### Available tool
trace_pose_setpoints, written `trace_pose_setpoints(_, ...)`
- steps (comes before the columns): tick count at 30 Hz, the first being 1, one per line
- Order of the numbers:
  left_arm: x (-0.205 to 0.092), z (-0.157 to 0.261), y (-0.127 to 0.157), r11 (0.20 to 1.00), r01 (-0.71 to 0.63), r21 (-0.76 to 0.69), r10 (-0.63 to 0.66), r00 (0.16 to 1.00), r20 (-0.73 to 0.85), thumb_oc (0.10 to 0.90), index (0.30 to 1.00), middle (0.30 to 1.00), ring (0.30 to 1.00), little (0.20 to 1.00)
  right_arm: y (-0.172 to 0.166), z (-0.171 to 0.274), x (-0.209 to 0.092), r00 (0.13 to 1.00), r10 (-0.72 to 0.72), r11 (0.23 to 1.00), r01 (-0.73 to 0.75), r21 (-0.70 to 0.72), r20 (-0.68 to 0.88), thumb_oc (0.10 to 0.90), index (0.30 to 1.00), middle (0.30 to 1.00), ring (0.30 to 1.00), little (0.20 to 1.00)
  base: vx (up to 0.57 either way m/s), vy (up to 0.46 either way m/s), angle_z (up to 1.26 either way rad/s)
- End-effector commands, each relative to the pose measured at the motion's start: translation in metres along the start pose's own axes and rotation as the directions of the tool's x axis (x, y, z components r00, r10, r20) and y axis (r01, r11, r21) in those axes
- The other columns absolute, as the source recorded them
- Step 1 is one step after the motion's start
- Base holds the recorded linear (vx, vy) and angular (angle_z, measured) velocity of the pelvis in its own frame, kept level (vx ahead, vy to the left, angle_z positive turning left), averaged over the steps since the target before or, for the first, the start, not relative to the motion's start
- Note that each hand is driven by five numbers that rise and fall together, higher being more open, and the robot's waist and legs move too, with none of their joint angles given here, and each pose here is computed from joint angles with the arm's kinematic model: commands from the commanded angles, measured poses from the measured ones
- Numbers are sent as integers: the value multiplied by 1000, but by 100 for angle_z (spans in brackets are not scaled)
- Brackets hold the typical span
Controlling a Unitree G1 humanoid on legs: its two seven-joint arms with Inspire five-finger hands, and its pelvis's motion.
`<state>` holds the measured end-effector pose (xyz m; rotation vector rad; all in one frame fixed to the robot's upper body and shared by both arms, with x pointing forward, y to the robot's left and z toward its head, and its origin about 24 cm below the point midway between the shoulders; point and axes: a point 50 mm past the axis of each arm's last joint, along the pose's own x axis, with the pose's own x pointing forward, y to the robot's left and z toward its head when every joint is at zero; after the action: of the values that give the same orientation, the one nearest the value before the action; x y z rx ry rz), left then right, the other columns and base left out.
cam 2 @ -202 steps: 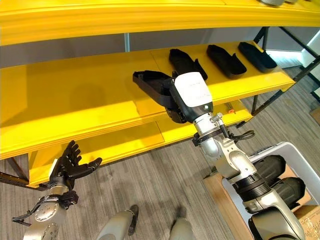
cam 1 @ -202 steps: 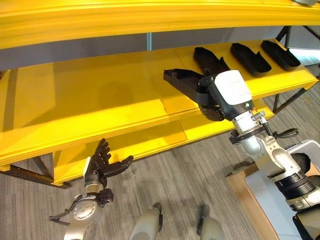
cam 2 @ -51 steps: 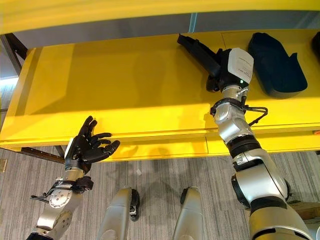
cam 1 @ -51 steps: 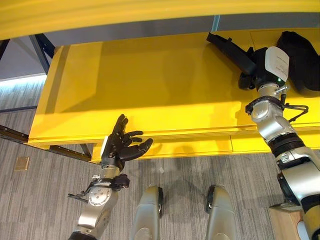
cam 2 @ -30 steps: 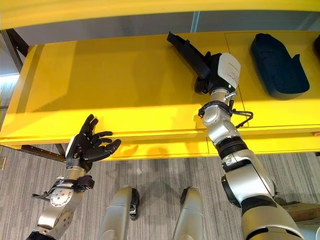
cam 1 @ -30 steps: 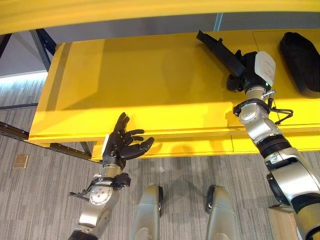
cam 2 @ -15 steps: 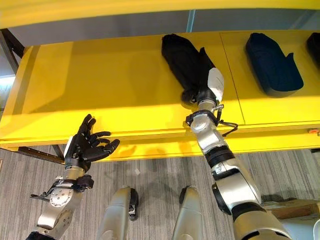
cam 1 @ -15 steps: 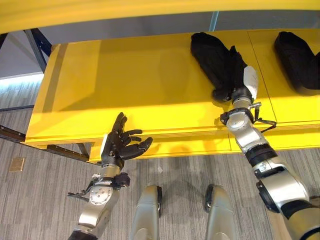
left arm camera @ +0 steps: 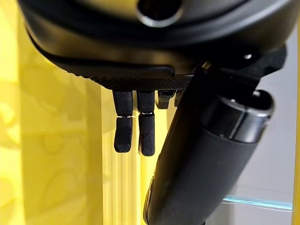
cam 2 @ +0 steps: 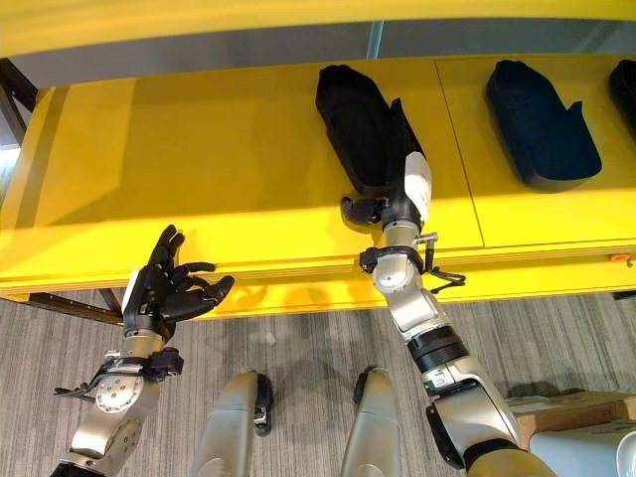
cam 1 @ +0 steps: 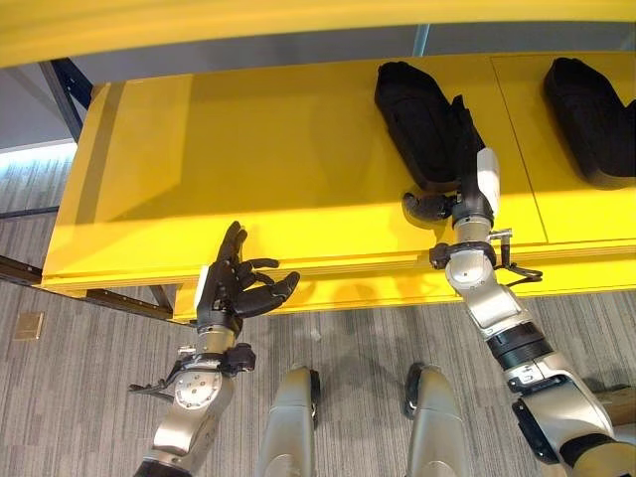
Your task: Move parts from the plastic box to the shelf.
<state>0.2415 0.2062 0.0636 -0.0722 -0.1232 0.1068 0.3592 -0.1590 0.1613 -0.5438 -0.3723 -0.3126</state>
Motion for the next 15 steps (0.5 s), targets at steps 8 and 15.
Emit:
trace_pose_setpoints(8,3,9,0,1000,-9,27,8,999,33,900,1000,1000,1000,1000,-20,62,11,960,-130,981,88,172,249,900,1000,1000,1000,1000,0,0,0)
trace_pose_setpoints(15,3,10,0,999,-9,32,8,999,35,900,1000,1000,1000,1000,-25,81,12,936,-169,969,102,224,307,900,1000,1000,1000,1000,18,4,0)
